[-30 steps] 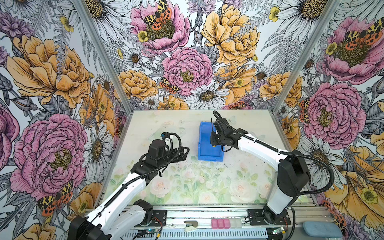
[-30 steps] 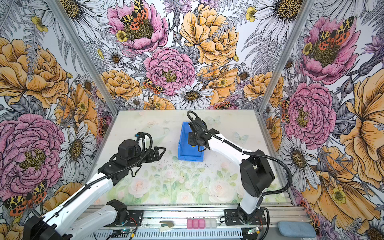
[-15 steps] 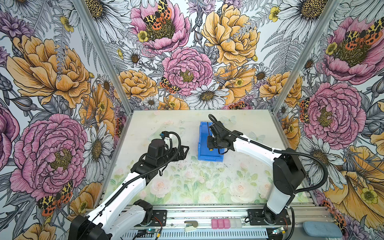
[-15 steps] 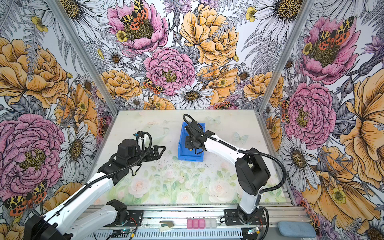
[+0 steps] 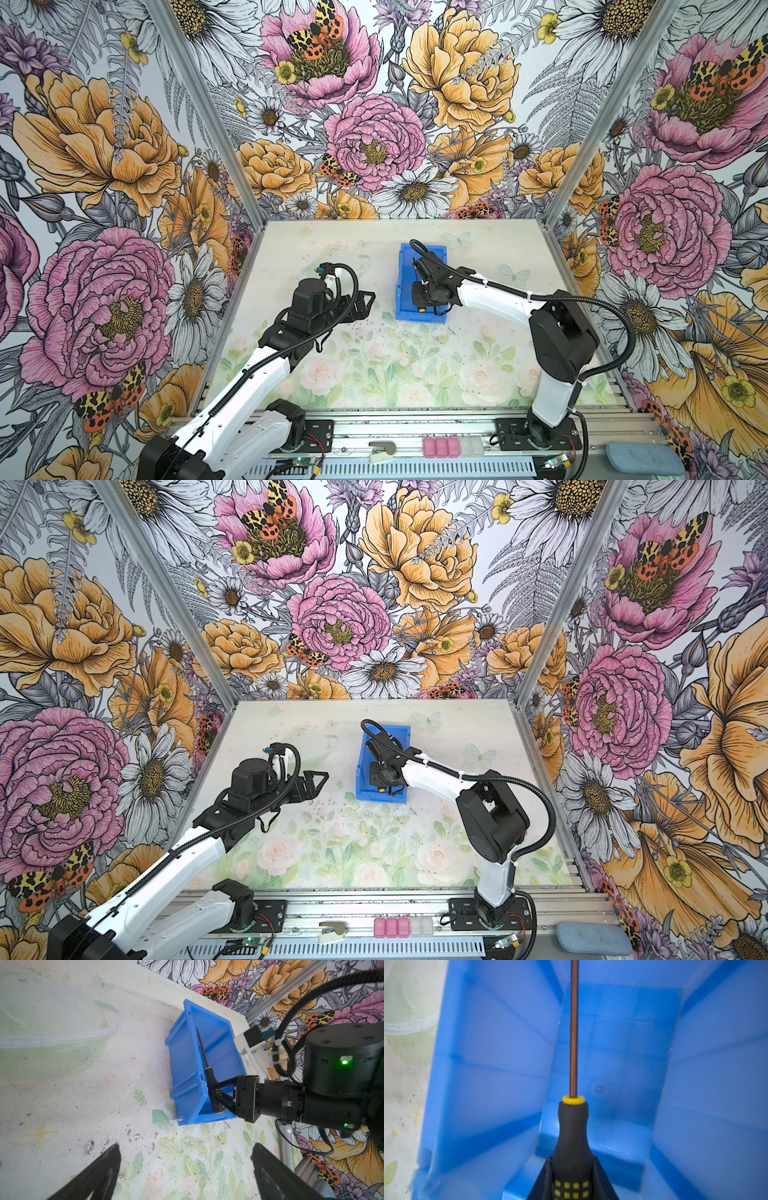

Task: Put the screwdriver in the bin
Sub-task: Place the screwdriver into the bin.

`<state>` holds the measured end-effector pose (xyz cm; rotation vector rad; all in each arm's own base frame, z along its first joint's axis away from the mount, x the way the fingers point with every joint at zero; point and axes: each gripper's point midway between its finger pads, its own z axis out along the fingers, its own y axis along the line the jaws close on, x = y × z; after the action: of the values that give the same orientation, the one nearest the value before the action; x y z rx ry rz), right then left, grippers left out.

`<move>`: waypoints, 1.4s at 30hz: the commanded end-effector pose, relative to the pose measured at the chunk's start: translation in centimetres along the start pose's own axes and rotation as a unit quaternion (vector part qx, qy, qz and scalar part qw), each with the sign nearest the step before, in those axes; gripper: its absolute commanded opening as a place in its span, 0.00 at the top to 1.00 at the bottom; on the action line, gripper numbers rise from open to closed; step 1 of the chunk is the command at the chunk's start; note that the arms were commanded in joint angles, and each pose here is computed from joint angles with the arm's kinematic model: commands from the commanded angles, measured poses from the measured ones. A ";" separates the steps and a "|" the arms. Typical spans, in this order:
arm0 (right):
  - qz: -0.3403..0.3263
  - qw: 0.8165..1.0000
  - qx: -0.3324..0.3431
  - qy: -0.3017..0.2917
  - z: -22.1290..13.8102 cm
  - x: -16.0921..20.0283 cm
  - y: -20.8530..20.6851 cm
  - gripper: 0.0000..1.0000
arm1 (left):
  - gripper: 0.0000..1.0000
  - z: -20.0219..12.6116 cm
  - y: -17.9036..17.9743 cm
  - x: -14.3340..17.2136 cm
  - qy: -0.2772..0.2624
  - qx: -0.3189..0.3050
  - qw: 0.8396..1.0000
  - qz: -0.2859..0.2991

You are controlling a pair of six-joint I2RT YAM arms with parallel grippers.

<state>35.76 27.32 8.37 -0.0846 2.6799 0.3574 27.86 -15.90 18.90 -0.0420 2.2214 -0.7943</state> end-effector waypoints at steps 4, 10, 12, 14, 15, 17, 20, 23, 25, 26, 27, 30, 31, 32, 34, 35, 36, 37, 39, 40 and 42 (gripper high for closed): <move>0.002 1.000 0.013 -0.007 1.0 0.2 -0.2 0.89 | 0.01 -0.3 -0.1 0.2 -0.002 0.013 1.000 0.007; -0.002 1.000 0.015 -0.019 0.5 -0.3 0.0 0.76 | 0.01 -0.8 -0.1 0.0 -0.010 0.010 1.000 0.008; -0.009 0.999 0.014 -0.028 0.0 -0.8 0.5 0.72 | 0.01 -1.0 0.0 0.1 -0.012 0.009 1.000 0.007; -0.017 0.999 0.011 -0.038 -0.5 -1.2 1.0 0.69 | 0.01 -1.2 0.0 0.1 -0.015 0.009 1.000 0.006; -0.019 0.999 0.010 -0.044 -0.9 -1.4 1.2 0.67 | 0.01 -1.2 0.1 0.2 -0.015 0.008 1.000 0.005; -0.024 0.998 0.006 -0.052 -1.5 -1.6 1.7 0.64 | 0.01 -1.3 0.2 0.2 -0.015 0.006 1.000 0.005; -0.027 0.997 0.004 -0.065 -2.4 -2.0 2.1 0.57 | 0.01 -1.3 0.1 0.1 -0.016 0.006 1.000 0.005; -0.031 0.997 0.003 -0.078 -3.4 -2.4 2.4 0.54 | 0.01 -1.4 0.0 -0.1 -0.016 0.006 1.000 0.005; -0.033 0.995 0.001 -0.091 -4.3 -2.9 2.6 0.51 | 0.01 -1.5 0.0 -0.2 -0.018 0.003 1.000 0.006; -0.035 0.995 0.000 -0.098 -4.9 -3.2 2.5 0.49 | 0.01 -1.6 0.1 -0.3 -0.018 0.000 1.000 0.008; -0.037 0.994 0.000 -0.106 -5.6 -3.4 2.6 0.47 | 0.01 -1.6 0.3 -0.3 -0.020 -0.004 1.000 0.008; -0.046 0.990 0.002 -0.134 -7.9 -4.3 2.4 0.41 | 0.01 -2.0 1.5 -0.8 -0.032 -0.037 0.999 0.005; -0.051 0.988 0.005 -0.143 -8.6 -4.6 2.2 0.39 | 0.01 -2.2 2.2 -1.0 -0.039 -0.058 0.998 0.002; -0.056 0.986 0.011 -0.154 -9.4 -4.8 1.8 0.35 | 0.01 -2.5 3.3 -1.2 -0.046 -0.087 0.995 -0.002; -0.068 0.982 0.021 -0.176 -11.2 -5.2 1.0 0.25 | 0.01 -3.2 5.2 -1.8 -0.064 -0.136 0.989 -0.011; -0.074 0.979 0.029 -0.186 -12.0 -5.3 0.4 0.17 | 0.01 -3.6 6.0 -2.2 -0.073 -0.151 0.986 -0.017; -0.077 0.978 0.034 -0.193 -12.6 -5.4 -0.2 0.07 | 0.01 -4.0 6.7 -2.5 -0.080 -0.164 0.983 -0.020; -0.076 0.976 0.040 -0.199 -13.2 -5.4 -1.0 0.03 | 0.01 -4.4 7.5 -3.0 -0.088 -0.178 0.980 -0.028; -0.068 0.974 0.054 -0.211 -14.2 -5.5 -2.9 0.00 | 0.01 -5.1 8.9 -3.8 -0.104 -0.204 0.972 -0.043; -0.063 0.972 0.063 -0.216 -14.7 -5.3 -3.9 0.01 | 0.01 -5.5 9.8 -4.3 -0.113 -0.220 0.968 -0.050; -0.052 0.968 0.086 -0.231 -15.7 -5.3 -6.0 0.01 | 0.01 -6.3 11.2 -5.0 -0.128 -0.262 0.955 -0.052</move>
<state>34.76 20.45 22.99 -0.1071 2.2472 0.2160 29.00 -5.09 18.03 -0.4200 2.1779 -0.3697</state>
